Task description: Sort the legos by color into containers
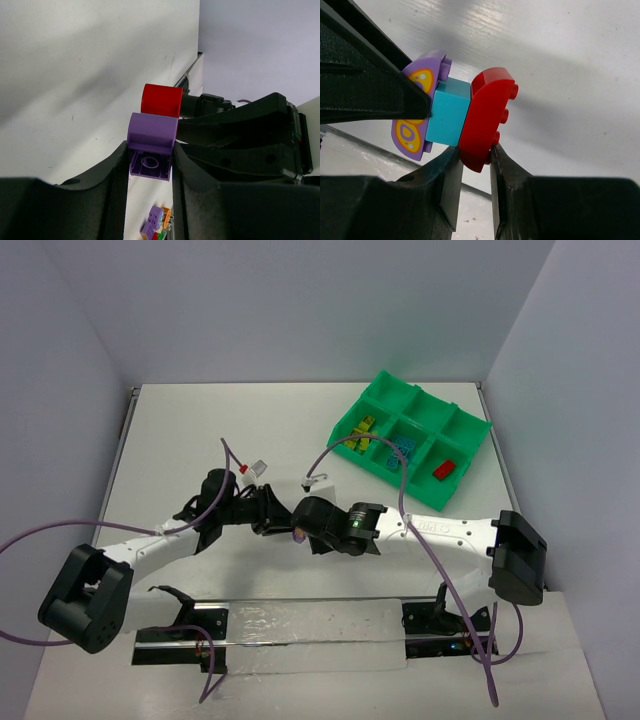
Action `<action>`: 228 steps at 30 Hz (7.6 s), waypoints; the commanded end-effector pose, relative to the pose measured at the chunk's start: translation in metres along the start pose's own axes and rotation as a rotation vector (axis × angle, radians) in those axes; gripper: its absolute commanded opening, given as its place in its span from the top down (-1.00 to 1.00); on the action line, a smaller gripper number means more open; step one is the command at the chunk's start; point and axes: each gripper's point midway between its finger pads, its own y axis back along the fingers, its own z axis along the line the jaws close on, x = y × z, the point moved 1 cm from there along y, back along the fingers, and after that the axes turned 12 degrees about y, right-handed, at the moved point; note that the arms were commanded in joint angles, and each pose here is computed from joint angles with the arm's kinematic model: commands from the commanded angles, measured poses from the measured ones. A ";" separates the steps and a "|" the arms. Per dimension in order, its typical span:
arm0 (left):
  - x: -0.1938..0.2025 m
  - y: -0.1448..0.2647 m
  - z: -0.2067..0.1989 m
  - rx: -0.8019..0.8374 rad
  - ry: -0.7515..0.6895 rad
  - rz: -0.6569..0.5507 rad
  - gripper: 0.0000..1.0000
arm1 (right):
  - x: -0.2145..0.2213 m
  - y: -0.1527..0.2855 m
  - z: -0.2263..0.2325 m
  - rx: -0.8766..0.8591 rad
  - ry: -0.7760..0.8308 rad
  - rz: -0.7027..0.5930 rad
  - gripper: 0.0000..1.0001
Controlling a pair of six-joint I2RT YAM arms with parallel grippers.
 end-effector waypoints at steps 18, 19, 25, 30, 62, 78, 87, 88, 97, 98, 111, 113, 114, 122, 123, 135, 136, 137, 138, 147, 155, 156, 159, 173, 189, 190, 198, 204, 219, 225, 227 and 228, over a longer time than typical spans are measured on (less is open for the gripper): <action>-0.067 0.043 -0.030 0.013 -0.048 -0.213 1.00 | -0.039 0.007 -0.124 0.175 -0.213 -0.097 1.00; -0.068 0.042 -0.031 0.010 -0.047 -0.210 1.00 | -0.040 0.007 -0.133 0.186 -0.228 -0.098 1.00; -0.086 0.040 -0.036 -0.052 -0.094 -0.226 1.00 | -0.060 0.008 -0.200 0.273 -0.365 -0.118 1.00; -0.095 0.043 -0.039 -0.110 -0.128 -0.242 1.00 | -0.060 0.025 -0.261 0.450 -0.520 -0.141 1.00; -0.103 0.056 -0.052 -0.168 -0.189 -0.291 1.00 | -0.037 -0.004 -0.378 0.698 -0.688 -0.074 0.26; -0.109 0.065 -0.096 -0.111 -0.308 -0.286 1.00 | -0.094 0.038 -0.321 0.377 -0.569 -0.337 -0.22; -0.080 0.063 -0.136 0.124 -0.426 -0.111 1.00 | -0.163 0.079 -0.125 -0.417 -0.091 -0.456 -0.26; -0.077 0.064 -0.139 0.144 -0.438 -0.097 1.00 | -0.163 0.082 -0.110 -0.486 -0.074 -0.448 -0.27; -0.061 0.072 -0.165 0.266 -0.503 -0.028 1.00 | -0.174 0.108 -0.048 -0.845 0.022 -0.497 -0.39; -0.061 0.072 -0.165 0.269 -0.503 -0.025 1.00 | -0.174 0.109 -0.044 -0.869 0.036 -0.486 -0.42; -0.062 0.073 -0.167 0.270 -0.501 -0.033 1.00 | -0.183 0.104 -0.015 -0.975 0.070 -0.447 -0.52; -0.062 0.072 -0.166 0.268 -0.499 -0.031 1.00 | -0.186 0.104 -0.014 -0.982 0.069 -0.453 -0.52; -0.062 0.072 -0.165 0.268 -0.498 -0.031 1.00 | -0.187 0.104 -0.014 -0.989 0.069 -0.454 -0.51; -0.061 0.073 -0.166 0.273 -0.499 -0.027 1.00 | -0.192 0.105 -0.007 -1.046 0.056 -0.468 -0.42; -0.060 0.073 -0.167 0.274 -0.501 -0.029 1.00 | -0.192 0.103 -0.006 -1.048 0.056 -0.463 -0.41; -0.059 0.075 -0.166 0.259 -0.513 -0.036 1.00 | -0.184 0.090 -0.012 -1.000 0.026 -0.446 1.00; -0.060 0.076 -0.167 0.251 -0.516 -0.049 1.00 | -0.183 0.090 -0.017 -0.980 0.023 -0.453 1.00; -0.060 0.077 -0.166 0.244 -0.521 -0.052 1.00 | -0.178 0.084 -0.022 -0.957 0.005 -0.442 1.00; -0.060 0.078 -0.166 0.243 -0.523 -0.055 1.00 | -0.179 0.085 -0.027 -0.945 -0.002 -0.450 1.00; -0.074 0.079 -0.159 0.212 -0.515 -0.093 1.00 | -0.139 0.050 -0.142 -0.466 -0.275 -0.414 1.00; -0.095 0.056 -0.129 0.097 -0.390 -0.128 1.00 | -0.120 0.028 -0.281 0.345 -0.496 -0.282 1.00; -0.100 0.053 -0.126 0.069 -0.383 -0.145 1.00 | -0.120 0.021 -0.291 0.381 -0.494 -0.271 1.00; -0.108 0.045 -0.122 0.013 -0.369 -0.174 1.00 | -0.117 -0.005 -0.312 0.453 -0.491 -0.202 1.00; -0.122 0.024 -0.140 -0.057 -0.410 -0.214 1.00 | -0.118 -0.055 -0.346 0.509 -0.452 -0.090 -0.02; -0.123 0.026 -0.161 -0.011 -0.421 -0.226 1.00 | -0.130 -0.013 -0.320 0.427 -0.412 -0.176 -0.42; -0.122 0.026 -0.161 -0.013 -0.417 -0.227 1.00 | -0.132 -0.009 -0.316 0.411 -0.406 -0.191 -0.40; -0.136 0.027 -0.162 -0.056 -0.297 -0.307 1.00 | -0.199 0.055 -0.170 -0.044 -0.129 -0.564 -0.40; -0.147 0.037 -0.163 -0.091 -0.187 -0.422 1.00 | -0.218 0.090 -0.091 -0.271 -0.059 -0.734 -0.44; -0.149 0.050 -0.162 -0.116 -0.160 -0.492 1.00 | -0.236 0.058 -0.028 -0.388 -0.031 -0.642 -0.48; -0.147 0.050 -0.164 -0.112 -0.166 -0.483 1.00 | -0.241 0.046 -0.023 -0.394 -0.042 -0.634 -0.34; -0.146 0.050 -0.164 -0.114 -0.169 -0.480 1.00 | -0.243 0.042 -0.021 -0.399 -0.054 -0.637 -0.29; -0.146 0.051 -0.164 -0.114 -0.171 -0.482 1.00 | -0.244 0.040 -0.021 -0.401 -0.055 -0.636 -0.28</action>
